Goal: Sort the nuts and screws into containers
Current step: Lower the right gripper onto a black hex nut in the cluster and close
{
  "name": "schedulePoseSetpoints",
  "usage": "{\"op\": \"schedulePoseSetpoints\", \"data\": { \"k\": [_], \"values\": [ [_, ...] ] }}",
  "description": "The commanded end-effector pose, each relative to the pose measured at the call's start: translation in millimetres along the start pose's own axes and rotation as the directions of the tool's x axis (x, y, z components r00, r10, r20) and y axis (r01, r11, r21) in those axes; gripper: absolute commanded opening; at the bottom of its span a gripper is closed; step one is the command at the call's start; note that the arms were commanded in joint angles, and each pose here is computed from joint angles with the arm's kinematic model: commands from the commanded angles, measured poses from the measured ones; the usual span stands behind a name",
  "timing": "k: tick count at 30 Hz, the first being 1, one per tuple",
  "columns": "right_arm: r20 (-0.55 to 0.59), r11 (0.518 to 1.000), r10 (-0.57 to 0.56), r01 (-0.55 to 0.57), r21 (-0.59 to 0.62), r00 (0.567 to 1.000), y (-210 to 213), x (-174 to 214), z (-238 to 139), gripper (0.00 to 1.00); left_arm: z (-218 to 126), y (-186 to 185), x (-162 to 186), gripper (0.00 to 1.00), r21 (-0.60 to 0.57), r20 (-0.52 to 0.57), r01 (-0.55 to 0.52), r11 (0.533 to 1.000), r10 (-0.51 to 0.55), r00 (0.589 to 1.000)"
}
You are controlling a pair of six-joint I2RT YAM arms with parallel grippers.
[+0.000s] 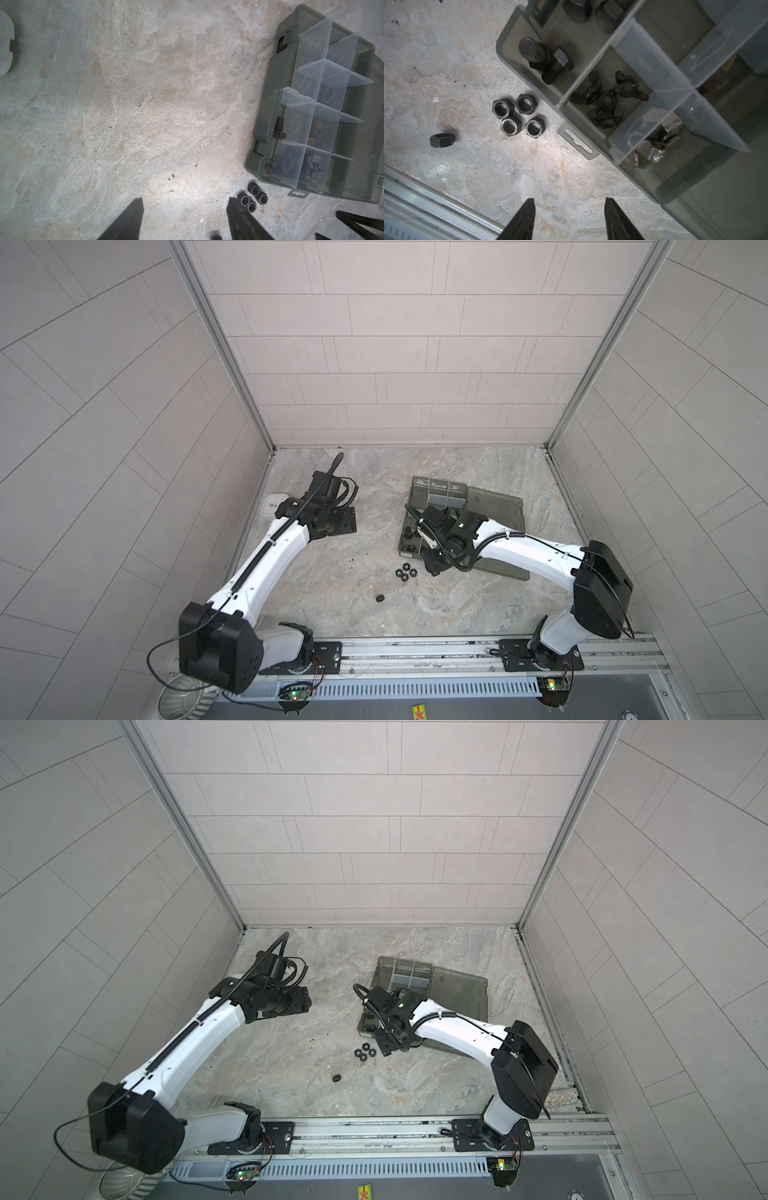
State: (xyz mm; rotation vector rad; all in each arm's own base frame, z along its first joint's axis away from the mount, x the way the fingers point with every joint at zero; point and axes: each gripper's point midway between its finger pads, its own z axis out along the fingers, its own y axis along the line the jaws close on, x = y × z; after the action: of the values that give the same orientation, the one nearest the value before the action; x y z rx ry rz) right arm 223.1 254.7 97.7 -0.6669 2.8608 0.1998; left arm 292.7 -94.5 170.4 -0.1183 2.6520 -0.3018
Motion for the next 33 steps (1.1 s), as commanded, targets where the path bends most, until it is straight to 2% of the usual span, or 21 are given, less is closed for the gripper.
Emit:
{"op": "schedulePoseSetpoints", "data": {
  "k": [1,8,14,19,24,33],
  "values": [
    [0.0,1.0,-0.003,0.003,0.014,1.0,5,2,-2,0.56,-10,1,-1,0.7,0.009,0.05,-0.023,1.0,0.023,0.998],
    [-0.034,0.999,-0.035,0.036,0.022,0.999,4,18,17,0.56,-36,16,10,0.7,-0.03,0.116,0.003,1.0,0.0,0.993],
    [-0.033,0.995,-0.095,0.095,0.01,0.995,14,18,22,0.56,-50,24,17,0.71,-0.064,0.113,0.018,0.998,-0.01,0.994],
    [-0.038,0.992,-0.126,0.126,0.006,0.991,17,15,30,0.56,-58,31,16,0.71,-0.075,0.186,0.028,0.997,-0.014,0.982],
    [-0.032,0.992,-0.129,0.13,0.007,0.991,19,11,33,0.57,-65,28,17,0.71,-0.073,0.162,0.017,0.997,-0.005,0.987],
    [-0.04,0.99,-0.133,0.134,0.031,0.99,15,11,36,0.58,-65,26,12,0.71,-0.067,0.183,0.013,0.998,0.0,0.983]
  ]
}}
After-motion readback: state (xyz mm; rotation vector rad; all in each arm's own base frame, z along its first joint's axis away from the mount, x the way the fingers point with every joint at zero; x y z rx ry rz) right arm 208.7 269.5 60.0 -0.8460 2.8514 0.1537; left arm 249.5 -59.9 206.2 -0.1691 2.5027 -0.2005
